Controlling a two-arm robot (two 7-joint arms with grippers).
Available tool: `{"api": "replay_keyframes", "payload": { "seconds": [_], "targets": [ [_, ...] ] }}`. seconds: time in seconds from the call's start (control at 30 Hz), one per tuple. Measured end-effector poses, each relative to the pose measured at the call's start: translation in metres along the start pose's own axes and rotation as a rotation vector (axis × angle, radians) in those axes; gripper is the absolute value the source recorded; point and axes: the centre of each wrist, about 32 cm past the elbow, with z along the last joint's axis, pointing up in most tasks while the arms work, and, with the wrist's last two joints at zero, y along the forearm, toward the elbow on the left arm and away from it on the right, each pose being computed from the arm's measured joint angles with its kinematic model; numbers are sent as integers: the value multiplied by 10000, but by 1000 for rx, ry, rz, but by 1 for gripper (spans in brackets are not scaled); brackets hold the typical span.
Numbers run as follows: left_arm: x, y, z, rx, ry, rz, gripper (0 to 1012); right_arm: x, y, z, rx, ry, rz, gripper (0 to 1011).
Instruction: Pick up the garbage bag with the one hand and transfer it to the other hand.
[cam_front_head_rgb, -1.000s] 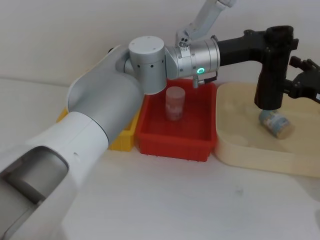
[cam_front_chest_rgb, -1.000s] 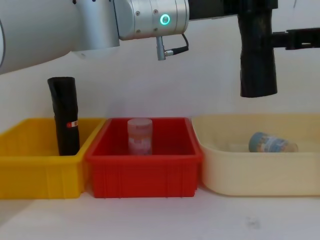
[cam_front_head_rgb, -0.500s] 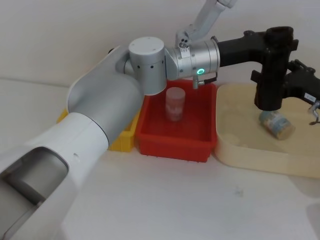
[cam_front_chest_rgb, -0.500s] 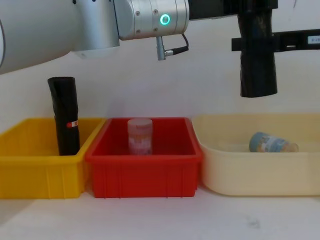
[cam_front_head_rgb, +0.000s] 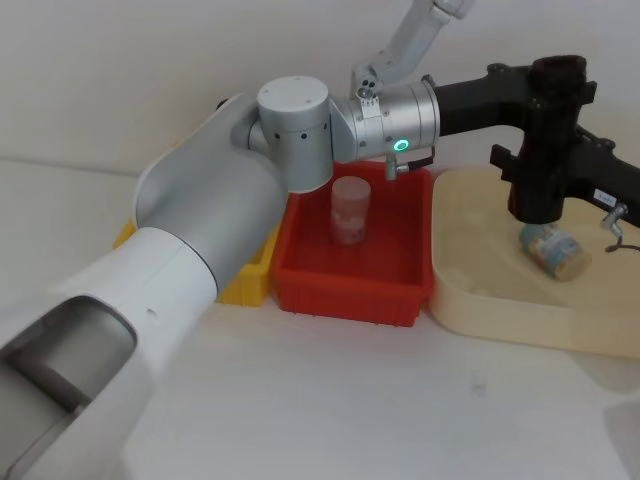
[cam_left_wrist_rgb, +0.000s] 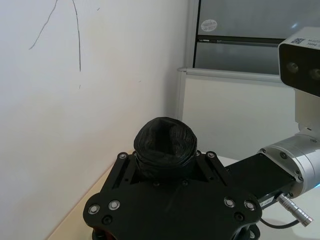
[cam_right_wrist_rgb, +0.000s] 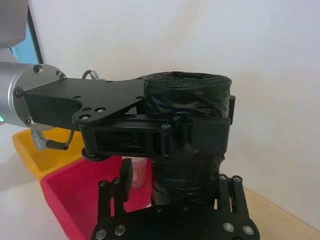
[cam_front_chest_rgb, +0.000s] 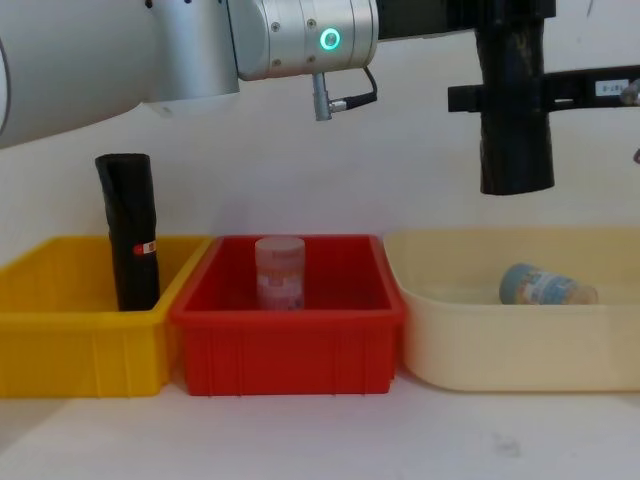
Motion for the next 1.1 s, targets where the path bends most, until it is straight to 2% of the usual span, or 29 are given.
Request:
{"api": "replay_keyframes", "payload": {
  "seconds": [0.07,0.17,0.2,0.3,0.4,0.5,1.03,1.1],
  "targets": [
    [0,0,0,0,0,0,348,-1,5,-1,-1,-1,0,865],
    [0,0,0,0,0,0,348,-3,13,-1,-2,-2,0,742],
    [0,0,0,0,0,0,348,-3,15,-2,-3,-2,0,742],
    [0,0,0,0,0,0,348,-4,22,-2,-4,-3,0,632],
    [0,1,0,0,0,0,348,-5,26,-2,-4,-3,1,572],
    [0,0,0,0,0,0,348,-6,30,-2,-4,-3,1,547],
    [0,0,0,0,0,0,348,-8,39,-3,-6,-5,3,547],
    [0,0,0,0,0,0,378,-10,41,-4,-6,-4,4,547]
  ]
}}
